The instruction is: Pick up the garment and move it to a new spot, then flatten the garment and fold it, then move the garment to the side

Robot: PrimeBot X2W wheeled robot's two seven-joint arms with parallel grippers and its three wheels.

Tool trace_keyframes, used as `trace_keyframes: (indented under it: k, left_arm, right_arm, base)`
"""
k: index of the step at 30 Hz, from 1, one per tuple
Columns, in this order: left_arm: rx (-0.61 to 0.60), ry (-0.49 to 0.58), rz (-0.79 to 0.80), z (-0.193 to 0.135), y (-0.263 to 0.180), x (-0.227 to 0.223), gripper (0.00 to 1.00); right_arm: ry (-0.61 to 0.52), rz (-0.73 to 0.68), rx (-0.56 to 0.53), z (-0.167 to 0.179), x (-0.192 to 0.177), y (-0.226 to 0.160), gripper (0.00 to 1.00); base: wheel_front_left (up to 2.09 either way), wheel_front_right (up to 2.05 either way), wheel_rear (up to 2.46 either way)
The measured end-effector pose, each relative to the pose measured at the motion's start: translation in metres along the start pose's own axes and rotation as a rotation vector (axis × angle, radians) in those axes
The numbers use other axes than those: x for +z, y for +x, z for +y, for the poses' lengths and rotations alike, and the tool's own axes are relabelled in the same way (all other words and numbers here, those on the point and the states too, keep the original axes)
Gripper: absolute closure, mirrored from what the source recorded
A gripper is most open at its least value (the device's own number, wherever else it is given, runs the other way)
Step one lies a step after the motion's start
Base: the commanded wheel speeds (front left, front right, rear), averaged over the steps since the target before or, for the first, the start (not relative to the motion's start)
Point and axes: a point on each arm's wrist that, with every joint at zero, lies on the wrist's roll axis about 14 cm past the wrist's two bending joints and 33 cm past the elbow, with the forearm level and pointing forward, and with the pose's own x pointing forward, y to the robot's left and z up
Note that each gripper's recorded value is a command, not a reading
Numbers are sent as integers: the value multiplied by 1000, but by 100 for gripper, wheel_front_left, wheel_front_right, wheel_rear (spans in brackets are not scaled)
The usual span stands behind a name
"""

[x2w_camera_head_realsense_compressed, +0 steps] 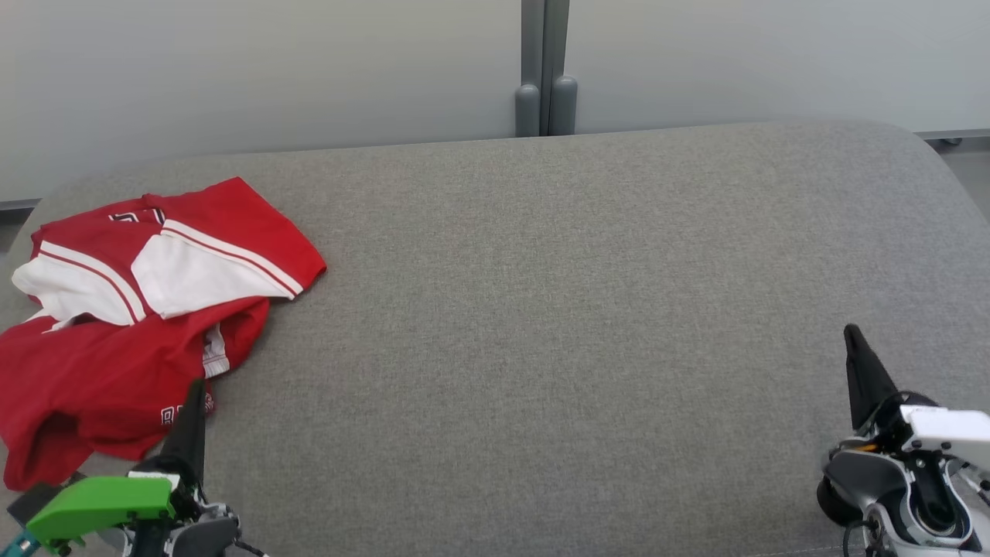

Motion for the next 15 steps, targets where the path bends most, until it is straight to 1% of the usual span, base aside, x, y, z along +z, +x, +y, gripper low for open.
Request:
trace_keyframes:
  k: [1,2,4,6,12,15]
  left_arm:
    - [18,-4,0,6,-2,-1,100]
    - [40,-10,-1,14,-5,-2,0]
    - [83,-24,-1,29,-12,-5,0]
    - [106,-29,0,37,-16,-7,0]
    - [95,-19,-3,33,-15,-10,0]
    - [83,-4,-3,29,-14,-10,0]
  right_arm:
    - [4,-1,-20,-7,0,-2,100]
    - [9,-2,-41,-14,-1,-6,0]
    - [23,-4,-88,-30,-4,-13,0]
    - [28,0,-110,-38,-7,-18,0]
    - [8,-2,-106,-37,-9,-17,0]
    - [-24,2,-103,-35,-10,-17,0]
  base:
    - [0,0,0]
    - [0,0,0]
    - [0,0,0]
    - [0,0,0]
    - [0,0,0]
    - [0,0,0]
